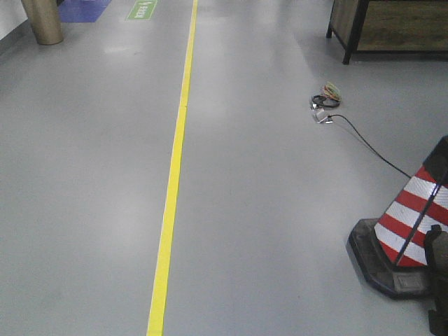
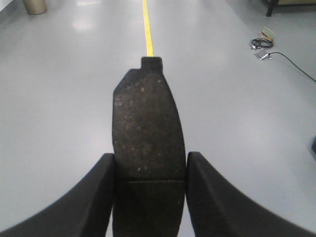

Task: Move and align brake pads A on conveyor
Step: 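Drive past the striped cones toward the dark grey conveyor belt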

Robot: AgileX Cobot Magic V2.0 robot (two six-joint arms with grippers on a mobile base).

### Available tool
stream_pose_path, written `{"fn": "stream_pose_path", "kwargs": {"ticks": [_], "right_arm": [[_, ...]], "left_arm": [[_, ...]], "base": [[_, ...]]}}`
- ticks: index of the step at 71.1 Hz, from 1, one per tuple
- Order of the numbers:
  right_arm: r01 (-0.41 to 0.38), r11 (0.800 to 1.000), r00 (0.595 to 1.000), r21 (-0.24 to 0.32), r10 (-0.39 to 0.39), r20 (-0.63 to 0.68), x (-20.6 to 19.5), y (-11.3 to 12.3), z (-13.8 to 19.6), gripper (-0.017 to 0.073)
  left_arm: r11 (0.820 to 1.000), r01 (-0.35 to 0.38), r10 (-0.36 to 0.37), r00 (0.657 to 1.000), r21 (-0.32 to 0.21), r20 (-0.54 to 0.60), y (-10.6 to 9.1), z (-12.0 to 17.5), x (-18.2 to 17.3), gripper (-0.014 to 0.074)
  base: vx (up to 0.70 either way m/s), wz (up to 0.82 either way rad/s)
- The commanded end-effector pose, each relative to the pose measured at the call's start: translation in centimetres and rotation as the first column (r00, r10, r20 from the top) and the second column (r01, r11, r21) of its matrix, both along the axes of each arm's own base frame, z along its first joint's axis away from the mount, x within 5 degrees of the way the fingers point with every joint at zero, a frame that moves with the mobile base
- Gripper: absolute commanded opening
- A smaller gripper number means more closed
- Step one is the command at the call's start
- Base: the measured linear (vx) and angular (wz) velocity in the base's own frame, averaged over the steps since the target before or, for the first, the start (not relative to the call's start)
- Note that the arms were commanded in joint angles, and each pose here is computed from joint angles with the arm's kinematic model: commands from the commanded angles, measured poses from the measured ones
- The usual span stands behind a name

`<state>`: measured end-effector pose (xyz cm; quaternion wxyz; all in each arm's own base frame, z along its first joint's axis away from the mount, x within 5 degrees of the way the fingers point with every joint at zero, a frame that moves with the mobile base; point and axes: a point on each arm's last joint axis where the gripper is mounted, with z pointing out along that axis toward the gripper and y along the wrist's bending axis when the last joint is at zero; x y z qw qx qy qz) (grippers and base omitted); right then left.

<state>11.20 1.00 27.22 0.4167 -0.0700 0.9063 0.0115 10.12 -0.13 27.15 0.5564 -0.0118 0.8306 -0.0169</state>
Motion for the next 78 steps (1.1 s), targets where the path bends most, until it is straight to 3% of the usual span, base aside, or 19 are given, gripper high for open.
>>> {"fn": "stream_pose_path", "kwargs": {"ticks": [1, 37, 78], "right_arm": [[-0.002, 1.000, 0.994, 0.004, 0.002, 0.108, 0.56, 0.04, 1.57, 0.0159], [-0.002, 1.000, 0.994, 0.004, 0.002, 0.112, 0.58, 0.04, 1.59, 0.0159], [-0.002, 1.000, 0.994, 0.004, 0.002, 0.109, 0.56, 0.04, 1.57, 0.0159]], "left_arm": [[1.000, 0.002, -0.002, 0.992, -0.003, 0.125, -0.04, 1.77, 0.29, 0.0097], [1.000, 0.001, 0.000, 0.992, -0.003, 0.124, -0.02, 1.77, 0.29, 0.0097], [1.000, 0.001, 0.000, 0.992, -0.003, 0.124, -0.02, 1.77, 0.29, 0.0097]], "base": [[0.51, -0.07], [0.44, -0.24], [0.30, -0.83]]}}
